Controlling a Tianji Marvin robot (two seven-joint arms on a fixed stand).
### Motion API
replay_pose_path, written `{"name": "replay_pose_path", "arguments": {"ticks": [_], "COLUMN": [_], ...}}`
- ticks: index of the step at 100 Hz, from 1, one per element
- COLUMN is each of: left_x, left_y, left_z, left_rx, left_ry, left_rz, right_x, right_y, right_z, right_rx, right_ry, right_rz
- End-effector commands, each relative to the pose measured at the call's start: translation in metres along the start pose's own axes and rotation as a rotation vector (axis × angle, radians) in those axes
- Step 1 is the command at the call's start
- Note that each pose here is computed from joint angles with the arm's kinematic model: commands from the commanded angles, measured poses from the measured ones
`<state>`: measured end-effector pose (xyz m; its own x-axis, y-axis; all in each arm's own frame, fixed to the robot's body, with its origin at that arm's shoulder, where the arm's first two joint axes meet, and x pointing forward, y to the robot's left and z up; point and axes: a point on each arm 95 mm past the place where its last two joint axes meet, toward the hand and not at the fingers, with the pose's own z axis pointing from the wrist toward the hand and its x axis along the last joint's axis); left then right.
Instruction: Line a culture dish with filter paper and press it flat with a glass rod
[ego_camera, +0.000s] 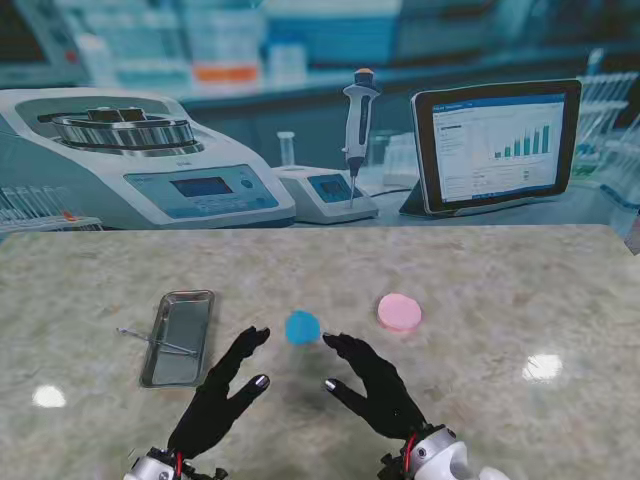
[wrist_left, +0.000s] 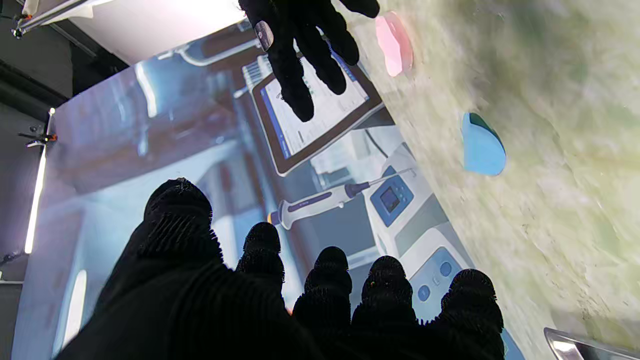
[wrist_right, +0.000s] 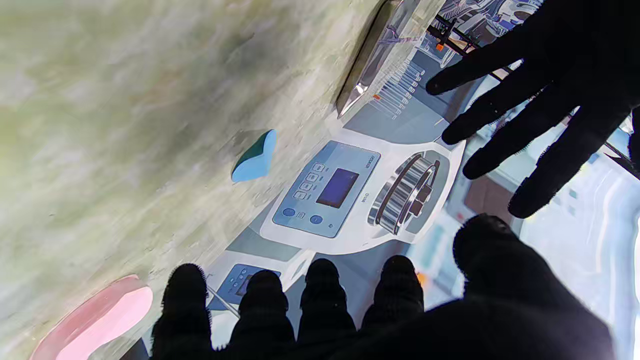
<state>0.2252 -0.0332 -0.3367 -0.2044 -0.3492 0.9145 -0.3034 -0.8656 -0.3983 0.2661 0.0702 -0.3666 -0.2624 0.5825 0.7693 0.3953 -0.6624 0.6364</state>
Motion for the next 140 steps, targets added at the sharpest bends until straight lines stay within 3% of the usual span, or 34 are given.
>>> {"name": "replay_pose_path", "arguments": {"ticks": [1, 122, 140], "left_x": [0.001, 0.006, 0.007], "left_y": [0.002, -0.001, -0.003], "left_z": [-0.003, -0.020, -0.024], "left_rx": [-0.004, -0.001, -0.009], "left_ry": [0.000, 0.043, 0.045], "left_rz": [-0.004, -0.013, -0.009], "right_x": [0.001, 0.003, 0.005], "right_y": [-0.002, 0.000, 0.007], "right_z": [-0.002, -0.002, 0.000], "right_rx": [0.001, -0.020, -0.033], "right_ry": [-0.003, -0.001, -0.010], "right_rz": [0.009, -0.002, -0.022]}}
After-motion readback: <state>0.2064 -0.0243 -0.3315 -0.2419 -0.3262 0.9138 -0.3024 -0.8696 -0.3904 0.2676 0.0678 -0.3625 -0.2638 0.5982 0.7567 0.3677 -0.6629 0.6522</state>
